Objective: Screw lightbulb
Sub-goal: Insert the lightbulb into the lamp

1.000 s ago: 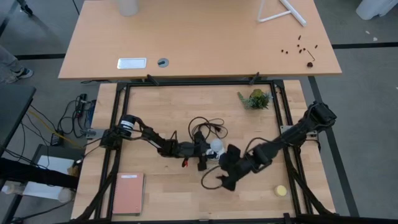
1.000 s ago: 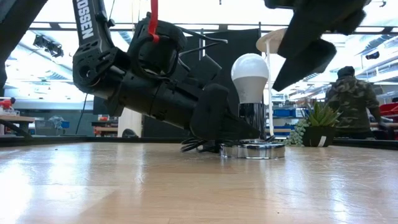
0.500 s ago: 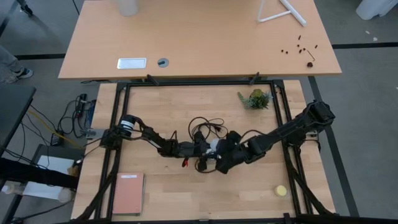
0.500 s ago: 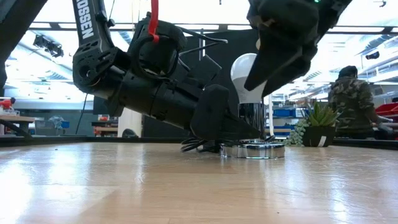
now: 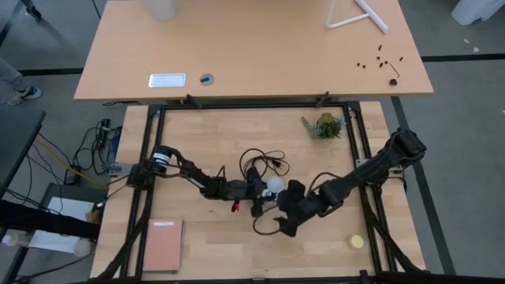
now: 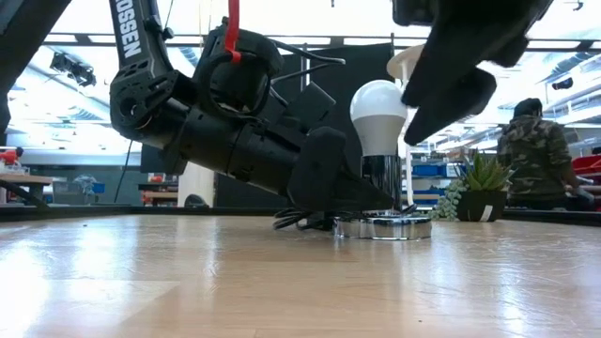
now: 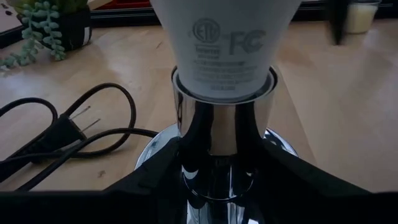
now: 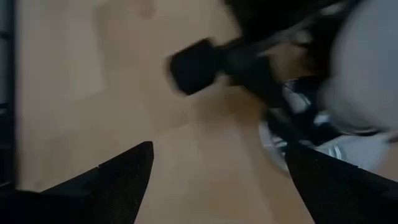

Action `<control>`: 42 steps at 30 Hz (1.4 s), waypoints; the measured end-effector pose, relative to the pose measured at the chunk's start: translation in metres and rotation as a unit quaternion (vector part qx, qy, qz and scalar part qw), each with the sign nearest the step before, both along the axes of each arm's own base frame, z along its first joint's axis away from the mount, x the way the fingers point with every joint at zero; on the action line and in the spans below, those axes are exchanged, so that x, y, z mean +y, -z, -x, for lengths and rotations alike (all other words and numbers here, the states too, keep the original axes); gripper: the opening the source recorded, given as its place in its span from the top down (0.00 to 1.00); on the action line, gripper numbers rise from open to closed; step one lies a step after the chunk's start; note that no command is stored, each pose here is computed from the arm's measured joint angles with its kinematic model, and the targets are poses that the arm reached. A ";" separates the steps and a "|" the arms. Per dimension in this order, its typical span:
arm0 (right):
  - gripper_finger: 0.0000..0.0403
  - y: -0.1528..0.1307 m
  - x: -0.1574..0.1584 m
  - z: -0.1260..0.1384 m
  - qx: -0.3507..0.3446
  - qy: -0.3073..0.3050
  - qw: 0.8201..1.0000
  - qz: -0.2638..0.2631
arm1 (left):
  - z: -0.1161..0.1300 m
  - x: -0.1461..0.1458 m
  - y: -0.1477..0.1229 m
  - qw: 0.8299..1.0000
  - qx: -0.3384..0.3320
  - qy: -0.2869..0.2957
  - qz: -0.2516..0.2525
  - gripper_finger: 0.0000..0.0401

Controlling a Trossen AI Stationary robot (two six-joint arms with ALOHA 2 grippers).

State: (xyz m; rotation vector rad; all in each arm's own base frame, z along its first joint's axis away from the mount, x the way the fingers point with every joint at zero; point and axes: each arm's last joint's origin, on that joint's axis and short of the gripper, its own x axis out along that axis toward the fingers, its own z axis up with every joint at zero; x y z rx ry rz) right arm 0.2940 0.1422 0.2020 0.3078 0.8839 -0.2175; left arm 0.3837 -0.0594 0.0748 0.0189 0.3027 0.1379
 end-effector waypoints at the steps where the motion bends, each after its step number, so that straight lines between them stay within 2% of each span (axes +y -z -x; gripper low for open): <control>1: 0.07 0.001 -0.003 0.000 0.007 0.004 1.000 0.004 | 0.000 0.000 0.000 1.000 0.000 0.000 0.000 0.51; 6: 0.07 0.005 -0.018 0.005 0.068 0.040 0.997 0.021 | 0.000 0.000 0.000 1.000 0.000 0.000 0.000 0.51; 10: 0.07 -0.012 -0.026 0.005 0.108 0.049 0.991 0.062 | 0.000 0.000 0.000 1.000 0.000 0.001 0.000 0.51; 15: 0.07 -0.041 -0.031 -0.002 0.120 0.003 0.987 0.105 | 0.000 0.000 0.000 1.000 0.000 0.001 -0.001 0.51; 20: 0.07 -0.048 -0.036 -0.005 0.135 -0.082 0.976 0.152 | 0.000 -0.001 0.000 1.000 0.002 0.012 0.003 0.51; 23: 0.05 -0.047 -0.043 -0.008 0.148 -0.114 0.972 0.145 | 0.000 -0.001 0.000 1.000 -0.001 0.018 0.005 0.51; 30: 0.01 -0.045 -0.068 -0.014 0.174 -0.145 0.971 0.078 | 0.000 -0.001 0.000 1.000 -0.002 0.023 -0.001 0.51; 39: 0.01 -0.058 -0.078 -0.024 0.147 -0.174 0.968 0.110 | 0.000 -0.001 -0.001 1.000 -0.005 0.025 -0.001 0.51; 42: 0.01 -0.057 -0.078 -0.034 0.172 -0.174 0.964 0.108 | 0.000 -0.002 -0.001 1.000 -0.005 0.027 0.000 0.51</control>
